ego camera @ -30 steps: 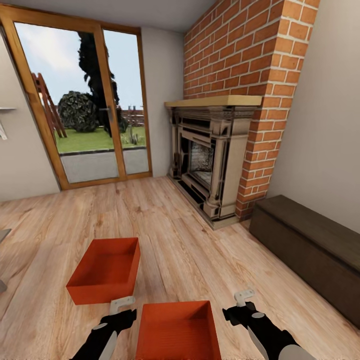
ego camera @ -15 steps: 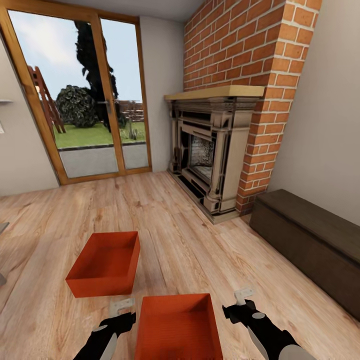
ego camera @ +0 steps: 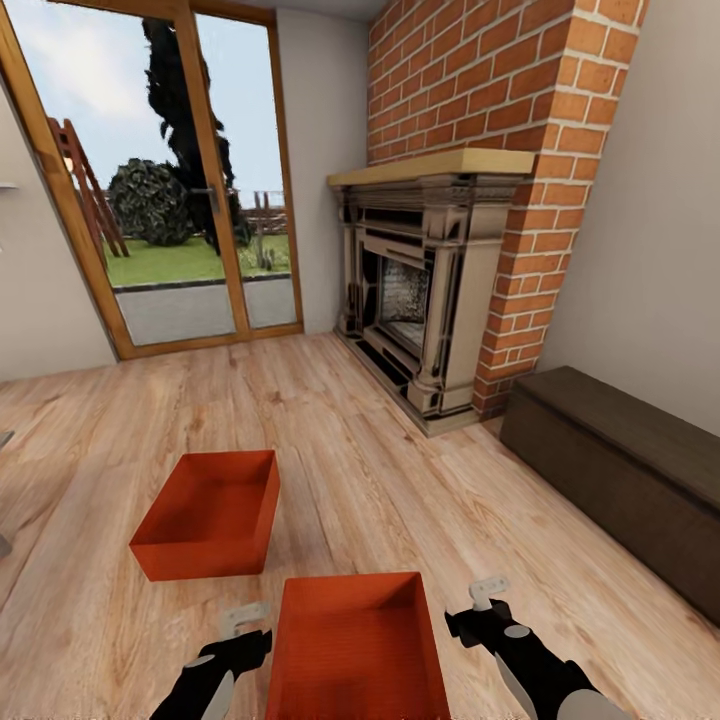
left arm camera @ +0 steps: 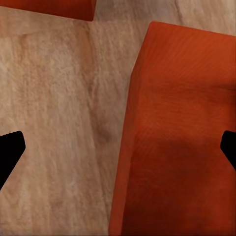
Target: Move the two storage containers from the living room to the garage. In the garage, place one container on the floor and stack the other container on top of it (either order is fine).
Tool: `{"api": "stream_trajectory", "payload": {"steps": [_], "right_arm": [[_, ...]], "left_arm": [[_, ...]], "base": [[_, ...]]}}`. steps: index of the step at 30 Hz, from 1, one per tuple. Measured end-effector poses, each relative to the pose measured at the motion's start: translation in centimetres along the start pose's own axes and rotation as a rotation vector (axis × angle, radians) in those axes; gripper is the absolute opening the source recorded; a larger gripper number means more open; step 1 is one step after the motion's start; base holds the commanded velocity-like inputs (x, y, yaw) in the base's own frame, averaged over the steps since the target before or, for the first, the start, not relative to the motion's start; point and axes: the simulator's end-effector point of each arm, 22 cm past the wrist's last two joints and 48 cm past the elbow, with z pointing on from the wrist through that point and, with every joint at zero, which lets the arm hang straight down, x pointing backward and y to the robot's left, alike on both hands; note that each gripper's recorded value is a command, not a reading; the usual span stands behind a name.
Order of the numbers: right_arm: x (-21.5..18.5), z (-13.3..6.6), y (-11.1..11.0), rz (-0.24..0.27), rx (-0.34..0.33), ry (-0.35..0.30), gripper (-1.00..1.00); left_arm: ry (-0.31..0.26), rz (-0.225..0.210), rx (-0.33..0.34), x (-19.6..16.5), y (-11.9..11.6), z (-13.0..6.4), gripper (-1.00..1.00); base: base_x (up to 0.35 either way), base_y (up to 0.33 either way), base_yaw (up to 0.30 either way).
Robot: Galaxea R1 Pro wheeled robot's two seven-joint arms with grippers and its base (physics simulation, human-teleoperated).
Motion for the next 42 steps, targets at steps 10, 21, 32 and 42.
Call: {"api": "stream_trajectory", "payload": {"steps": [10, 21, 32, 42], "right_arm": [[2.4, 1.7, 0.5, 0.001, -0.005, 0.015, 1.00], [5.2, 3.6, 1.1, 0.003, -0.014, 0.033, 1.00], [8.1, 5.5, 1.7, 0.005, -0.019, 0.050, 1.00], [10.7, 7.1, 2.2, 0.005, -0.026, 0.066, 1.00]], "left_arm": [[0.014, 0.000, -0.006, 2.2, 0.6, 1.9, 1.00], [0.031, 0.000, -0.007, 4.8, 0.9, 3.9, 1.00], [0.048, 0.001, -0.010, 7.4, 1.3, 5.9, 1.00], [0.063, 0.003, -0.014, 9.8, 1.7, 7.7, 1.00]], "base": [[0.000, 0.000, 0.000], [0.000, 0.000, 0.000], [0.000, 0.000, 0.000], [0.000, 0.000, 0.016]]}}
